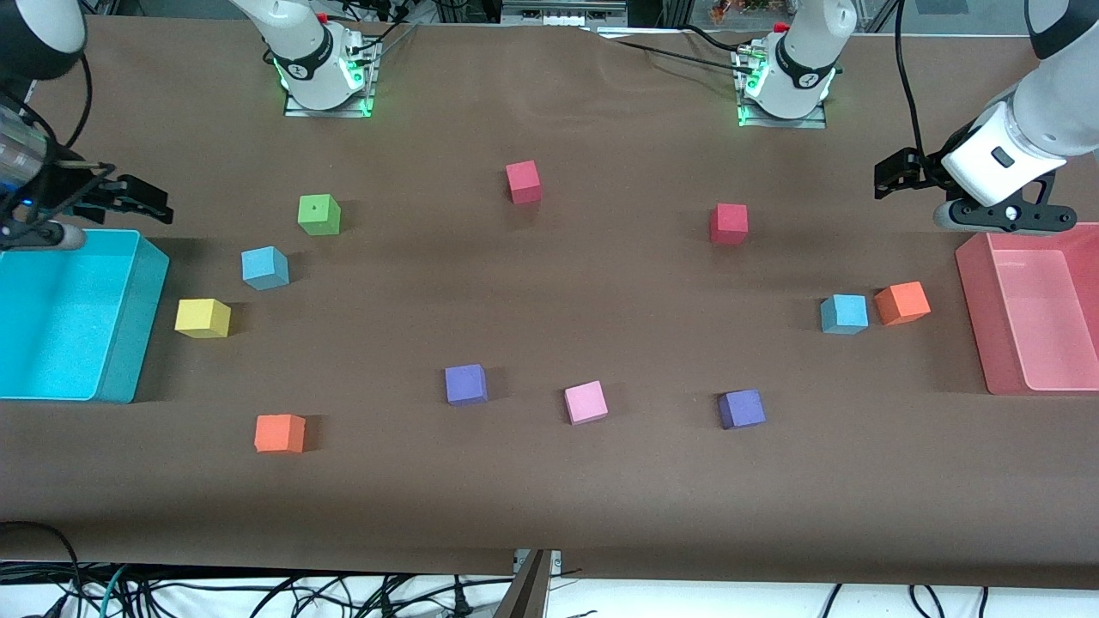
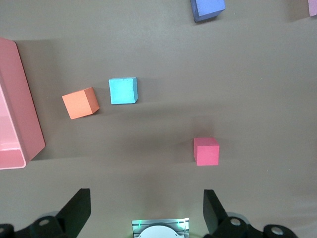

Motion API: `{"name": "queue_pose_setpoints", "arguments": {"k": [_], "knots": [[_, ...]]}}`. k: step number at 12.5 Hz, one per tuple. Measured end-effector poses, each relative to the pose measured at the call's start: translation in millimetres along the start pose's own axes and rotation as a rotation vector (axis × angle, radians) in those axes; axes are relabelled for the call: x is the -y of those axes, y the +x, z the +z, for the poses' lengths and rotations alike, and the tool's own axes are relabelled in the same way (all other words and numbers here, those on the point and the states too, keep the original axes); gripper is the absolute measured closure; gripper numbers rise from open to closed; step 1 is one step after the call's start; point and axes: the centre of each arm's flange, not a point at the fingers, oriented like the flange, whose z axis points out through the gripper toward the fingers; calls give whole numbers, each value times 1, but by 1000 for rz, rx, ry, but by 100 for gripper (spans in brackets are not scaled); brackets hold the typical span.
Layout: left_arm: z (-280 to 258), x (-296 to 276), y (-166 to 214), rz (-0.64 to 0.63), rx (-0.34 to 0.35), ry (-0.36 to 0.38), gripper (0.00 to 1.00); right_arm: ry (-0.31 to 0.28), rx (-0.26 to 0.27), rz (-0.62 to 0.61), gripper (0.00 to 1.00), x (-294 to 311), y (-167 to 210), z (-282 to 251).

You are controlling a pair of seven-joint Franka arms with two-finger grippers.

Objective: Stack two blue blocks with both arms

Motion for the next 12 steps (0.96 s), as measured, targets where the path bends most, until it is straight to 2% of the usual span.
{"name": "queue_pose_setpoints", "arguments": {"k": [3, 5, 7, 10, 12], "knots": [[-5, 1, 0, -1, -3, -3, 0, 8, 88, -22, 0, -2, -6, 45], [-10, 1, -1, -3, -9, -4, 0, 17, 112, -41, 0, -13, -10, 85], [-10, 4, -1, -8, -11, -5, 0, 19, 70, -47, 0, -27, -13, 136], [-17, 7, -1, -13, -23, -6, 0, 4, -33, -51, 0, -29, -24, 213], [-18, 7, -2, -13, -18, -6, 0, -3, -66, -54, 0, -27, -26, 242]]}}
